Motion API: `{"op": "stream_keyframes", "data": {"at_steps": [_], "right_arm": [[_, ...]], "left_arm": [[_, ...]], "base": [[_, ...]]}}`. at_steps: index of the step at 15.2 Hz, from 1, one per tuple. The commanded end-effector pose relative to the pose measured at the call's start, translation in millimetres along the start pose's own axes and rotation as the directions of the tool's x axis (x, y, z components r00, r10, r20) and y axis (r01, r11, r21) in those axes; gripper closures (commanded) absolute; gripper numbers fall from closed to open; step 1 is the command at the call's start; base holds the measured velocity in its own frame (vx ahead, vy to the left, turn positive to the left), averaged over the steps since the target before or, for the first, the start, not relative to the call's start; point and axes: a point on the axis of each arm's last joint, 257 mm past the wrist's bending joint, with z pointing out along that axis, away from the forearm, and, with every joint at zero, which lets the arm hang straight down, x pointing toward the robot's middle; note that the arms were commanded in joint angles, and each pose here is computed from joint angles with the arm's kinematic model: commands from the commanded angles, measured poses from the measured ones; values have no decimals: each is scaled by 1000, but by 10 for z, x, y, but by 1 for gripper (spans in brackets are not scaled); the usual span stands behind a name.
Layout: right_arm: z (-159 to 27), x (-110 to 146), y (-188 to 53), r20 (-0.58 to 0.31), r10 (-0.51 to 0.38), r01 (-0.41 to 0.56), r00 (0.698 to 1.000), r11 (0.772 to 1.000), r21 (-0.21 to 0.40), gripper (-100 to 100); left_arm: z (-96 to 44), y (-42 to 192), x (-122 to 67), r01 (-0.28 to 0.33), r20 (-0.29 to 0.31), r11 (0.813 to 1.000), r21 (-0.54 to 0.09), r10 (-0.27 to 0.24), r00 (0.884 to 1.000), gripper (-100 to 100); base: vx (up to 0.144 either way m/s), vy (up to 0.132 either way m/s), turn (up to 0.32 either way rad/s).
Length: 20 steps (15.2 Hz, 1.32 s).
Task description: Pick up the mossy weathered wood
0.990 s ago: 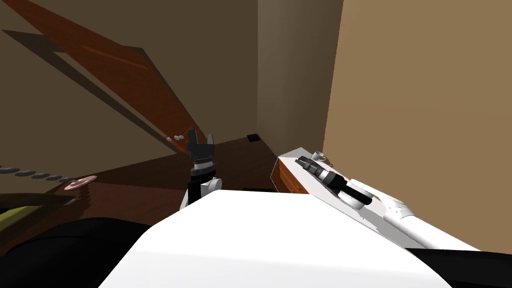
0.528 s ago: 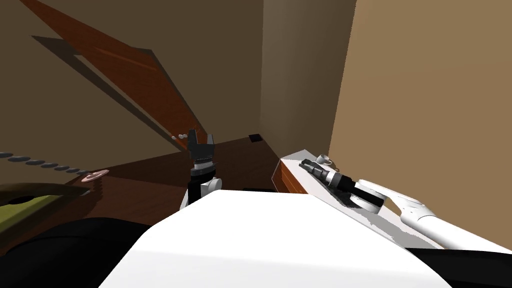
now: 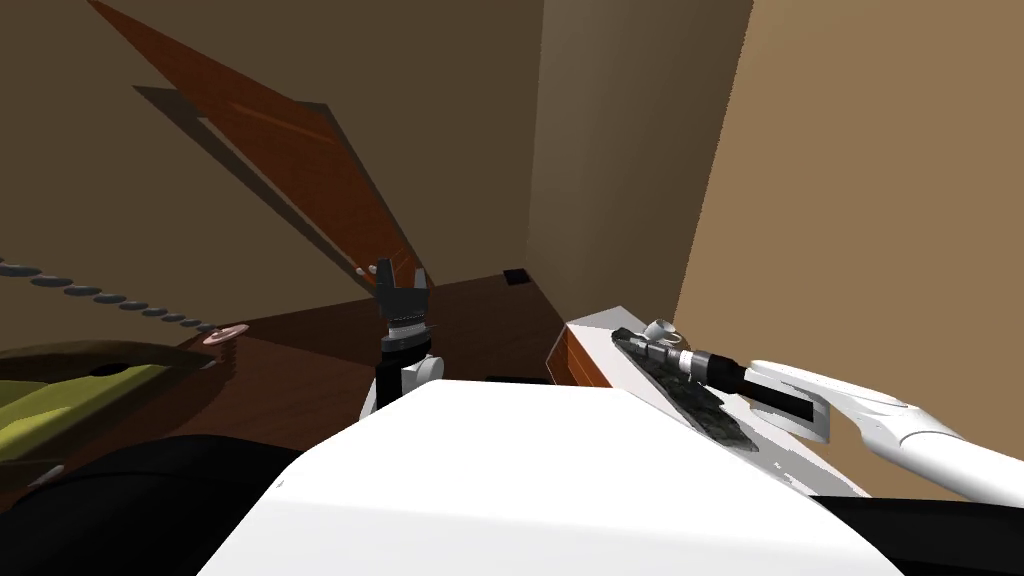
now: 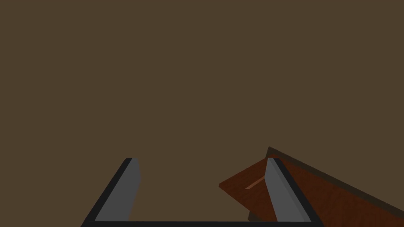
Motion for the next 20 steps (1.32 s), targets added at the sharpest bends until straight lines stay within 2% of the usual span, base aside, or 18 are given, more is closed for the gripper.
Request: {"op": "stream_keyframes", "data": {"at_steps": [1, 2, 5, 6, 7, 8, 9, 11, 12, 15, 16, 19, 20], "right_arm": [[-112, 65, -116, -43, -21, 23, 999, 999, 31, -100], [-222, 184, -271, -88, -27, 33, 996, 997, 65, -100], [-398, 229, -460, -147, -54, 71, 988, 992, 107, -100], [-539, 315, -603, -195, -61, 89, 979, 986, 139, -100], [-545, 307, -608, -196, -64, 92, 978, 986, 139, -100], [-691, 389, -737, -243, -68, 111, 968, 980, 167, -100], [-691, 389, -737, -243, -68, 111, 968, 980, 167, -100], [-972, 570, -942, -329, -65, 141, 942, 967, 212, -100], [-972, 570, -942, -329, -65, 141, 942, 967, 212, -100], [-1348, 885, -1125, -436, -37, 162, 899, 954, 253, -100], [-1348, 885, -1125, -436, -37, 162, 899, 954, 253, -100], [-1633, 1196, -1187, -513, 2, 162, 859, 948, 273, -100], [-1633, 1196, -1187, -513, 2, 162, 859, 948, 273, -100]], "left_arm": [[0, 0, 0, 0, 0, 1000, 0, 0, 1000, 0], [0, 0, 0, 0, 0, 1000, 0, 0, 1000, 0], [0, 0, 0, 0, 0, 1000, 0, 0, 1000, 0], [0, 0, 0, 0, 0, 1000, 0, 0, 1000, 0], [0, 0, 0, 0, 0, 1000, 0, 0, 1000, 0], [0, 0, 0, 0, 0, 1000, 0, 0, 1000, 0], [0, 0, 0, 0, 0, 1000, 0, 0, 1000, 0], [0, 0, 0, 0, 0, 1000, 0, 0, 1000, 0], [0, 0, 0, 0, 0, 1000, 0, 0, 1000, 0], [0, 0, 0, 0, 0, 1000, 0, 0, 1000, 0], [0, 0, 0, 0, 0, 1000, 0, 0, 1000, 0], [0, 0, 0, 0, 0, 1000, 0, 0, 1000, 0], [0, 0, 0, 0, 0, 1000, 0, 0, 1000, 0]], "base": [[45, -16, 94], [47, -21, 137], [51, -26, 131], [55, -33, 131], [49, -30, 96], [43, -30, 97], [40, -30, 85], [47, -26, 141], [44, -33, 112], [34, -31, 121], [31, -31, 67], [21, -30, 73], [18, -24, 55]]}}
